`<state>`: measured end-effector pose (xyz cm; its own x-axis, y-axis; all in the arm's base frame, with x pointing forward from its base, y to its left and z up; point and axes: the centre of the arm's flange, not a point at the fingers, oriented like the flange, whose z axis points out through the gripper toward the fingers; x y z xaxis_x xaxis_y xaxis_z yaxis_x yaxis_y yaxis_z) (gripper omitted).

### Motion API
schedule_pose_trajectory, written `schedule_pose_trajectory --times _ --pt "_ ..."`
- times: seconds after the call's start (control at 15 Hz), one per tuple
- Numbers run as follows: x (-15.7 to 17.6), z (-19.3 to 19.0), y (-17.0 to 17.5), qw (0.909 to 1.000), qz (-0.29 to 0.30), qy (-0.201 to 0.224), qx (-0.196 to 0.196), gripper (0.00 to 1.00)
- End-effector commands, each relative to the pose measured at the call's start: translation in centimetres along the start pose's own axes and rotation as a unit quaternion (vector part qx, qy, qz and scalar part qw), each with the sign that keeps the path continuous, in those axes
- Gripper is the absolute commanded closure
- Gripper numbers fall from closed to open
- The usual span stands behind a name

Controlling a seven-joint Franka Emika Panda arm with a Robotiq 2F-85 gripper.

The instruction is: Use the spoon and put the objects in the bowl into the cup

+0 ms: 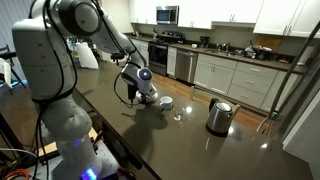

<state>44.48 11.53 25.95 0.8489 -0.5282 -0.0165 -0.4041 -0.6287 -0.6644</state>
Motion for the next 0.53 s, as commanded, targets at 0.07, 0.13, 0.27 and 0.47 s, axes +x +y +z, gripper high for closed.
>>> schedule_pose_trajectory --times 0.07,0.13,0.27,0.47 --pt "-1.10 0.37 0.33 0.9994 -0.005 0.026 0.024 0.00" --pt "-1.22 0.43 0.34 0.9993 -0.004 0.031 0.023 0.00" --pt "-1.34 0.50 0.40 0.9991 -0.005 0.035 0.023 0.27" --pt "-1.79 0.78 0.40 0.9989 -0.007 0.041 0.022 0.47"
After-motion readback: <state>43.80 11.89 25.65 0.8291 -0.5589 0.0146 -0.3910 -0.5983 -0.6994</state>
